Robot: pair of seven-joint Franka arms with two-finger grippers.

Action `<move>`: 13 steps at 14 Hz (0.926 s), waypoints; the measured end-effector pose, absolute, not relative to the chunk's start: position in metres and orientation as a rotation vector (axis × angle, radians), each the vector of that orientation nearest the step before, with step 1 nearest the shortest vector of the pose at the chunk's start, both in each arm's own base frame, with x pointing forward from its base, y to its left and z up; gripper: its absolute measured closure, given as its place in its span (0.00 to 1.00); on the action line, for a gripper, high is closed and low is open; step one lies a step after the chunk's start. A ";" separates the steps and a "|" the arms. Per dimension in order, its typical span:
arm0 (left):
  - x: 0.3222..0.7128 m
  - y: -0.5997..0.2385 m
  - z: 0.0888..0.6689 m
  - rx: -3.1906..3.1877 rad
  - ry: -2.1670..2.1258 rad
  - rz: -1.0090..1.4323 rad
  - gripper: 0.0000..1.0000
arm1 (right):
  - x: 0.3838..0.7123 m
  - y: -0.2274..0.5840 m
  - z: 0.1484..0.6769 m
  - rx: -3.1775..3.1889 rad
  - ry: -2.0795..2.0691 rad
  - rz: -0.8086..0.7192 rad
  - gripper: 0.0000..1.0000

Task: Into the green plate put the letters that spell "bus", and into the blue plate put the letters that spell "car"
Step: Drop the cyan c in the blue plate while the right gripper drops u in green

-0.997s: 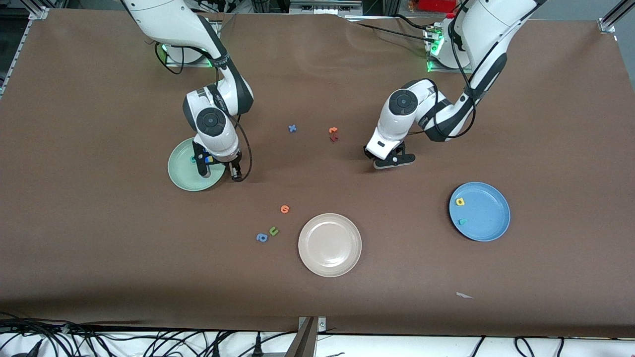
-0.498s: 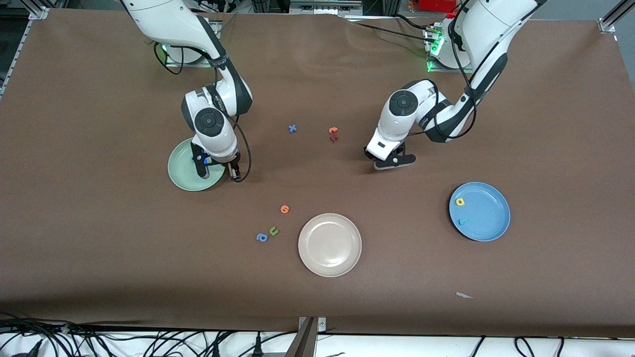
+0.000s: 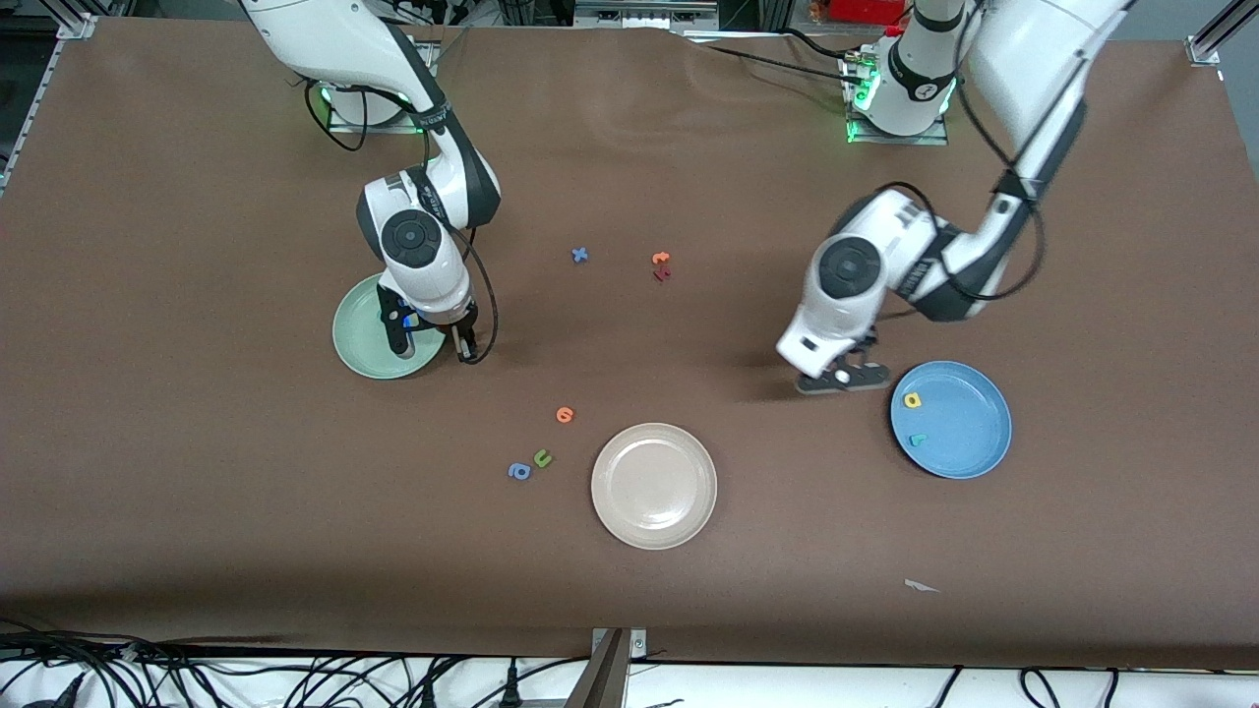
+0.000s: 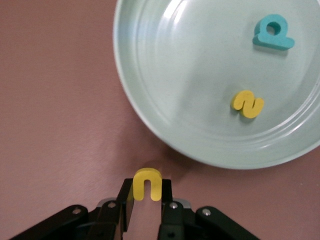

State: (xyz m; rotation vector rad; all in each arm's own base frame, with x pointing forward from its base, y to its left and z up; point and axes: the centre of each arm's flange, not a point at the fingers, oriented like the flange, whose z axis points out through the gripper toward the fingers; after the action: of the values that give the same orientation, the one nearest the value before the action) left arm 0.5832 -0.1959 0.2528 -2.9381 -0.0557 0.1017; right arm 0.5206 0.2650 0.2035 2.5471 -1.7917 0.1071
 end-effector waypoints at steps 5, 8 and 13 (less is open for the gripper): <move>0.627 -0.042 0.254 -2.967 0.108 0.189 0.65 | 0.535 0.205 0.239 2.582 -1.489 -0.009 0.74; 0.638 -0.027 0.249 -2.990 0.081 0.182 0.36 | 0.543 0.147 0.236 2.607 -1.343 -0.065 0.74; 0.671 -0.006 0.302 -3.051 -0.062 0.044 0.00 | 0.542 0.126 0.225 2.617 -1.283 -0.103 0.51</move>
State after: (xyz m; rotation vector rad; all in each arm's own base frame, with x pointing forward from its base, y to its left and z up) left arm 0.6708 -0.0060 0.3023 -3.0511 -0.0622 0.0444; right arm 0.5419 0.1262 0.2249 2.6174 -1.2829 -0.1031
